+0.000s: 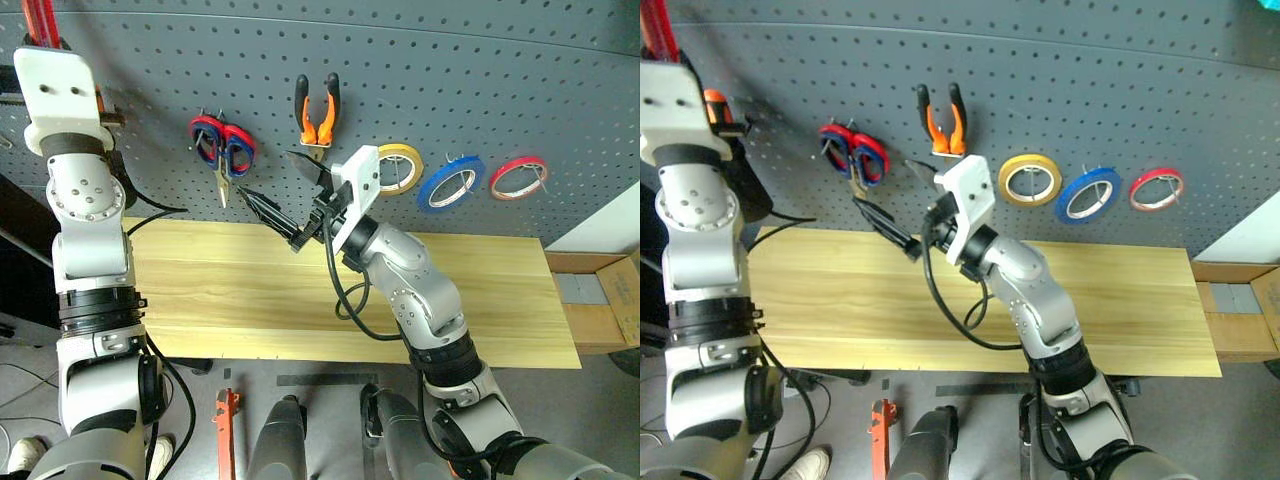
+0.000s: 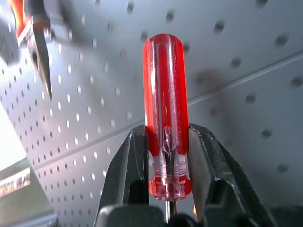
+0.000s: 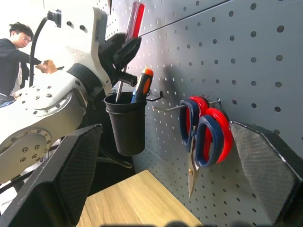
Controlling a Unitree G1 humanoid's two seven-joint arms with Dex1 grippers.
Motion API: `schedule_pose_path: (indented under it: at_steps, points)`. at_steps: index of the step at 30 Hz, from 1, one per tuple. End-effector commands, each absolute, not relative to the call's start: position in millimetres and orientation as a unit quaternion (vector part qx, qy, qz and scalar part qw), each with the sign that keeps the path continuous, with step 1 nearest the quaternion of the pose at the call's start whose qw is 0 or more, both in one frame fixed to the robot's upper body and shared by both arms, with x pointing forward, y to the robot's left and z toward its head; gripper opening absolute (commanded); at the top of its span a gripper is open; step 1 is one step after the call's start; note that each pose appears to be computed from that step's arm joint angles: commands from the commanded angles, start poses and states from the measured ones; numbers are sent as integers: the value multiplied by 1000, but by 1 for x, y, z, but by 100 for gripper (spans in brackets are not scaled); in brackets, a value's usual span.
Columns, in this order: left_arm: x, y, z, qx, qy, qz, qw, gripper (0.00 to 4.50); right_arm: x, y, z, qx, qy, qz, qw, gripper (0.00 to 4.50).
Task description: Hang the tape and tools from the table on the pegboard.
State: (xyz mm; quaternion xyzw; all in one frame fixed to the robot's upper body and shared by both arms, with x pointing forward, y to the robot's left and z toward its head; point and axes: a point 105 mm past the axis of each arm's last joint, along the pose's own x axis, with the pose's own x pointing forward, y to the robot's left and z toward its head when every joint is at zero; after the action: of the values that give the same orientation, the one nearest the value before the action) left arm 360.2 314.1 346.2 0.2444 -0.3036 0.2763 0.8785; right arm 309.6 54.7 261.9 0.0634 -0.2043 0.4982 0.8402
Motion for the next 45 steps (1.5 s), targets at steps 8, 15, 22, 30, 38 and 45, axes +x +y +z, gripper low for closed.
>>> schedule_pose_path:
  at_steps: [8, 15, 22, 30, 38, 45]
  points:
    - [352, 332, 336, 185, -276, 310, 891, 78, 300, 55, 268, 56, -226, 508, 829, 450]
    - [350, 335, 335, 184, -270, 321, 889, 279, 300, 55, 267, 54, -227, 509, 829, 450]
    - [348, 337, 337, 182, -271, 326, 887, 444, 300, 55, 266, 50, -226, 512, 828, 450]
    - [329, 321, 325, 138, -278, 289, 906, 444, 297, 26, 244, 5, -200, 520, 831, 450]
    - [299, 284, 283, 135, -217, 232, 939, 444, 292, -22, 220, -64, -164, 495, 851, 450]
    - [276, 219, 181, 97, -77, 123, 985, 444, 299, -68, 166, -83, -57, 377, 921, 450]
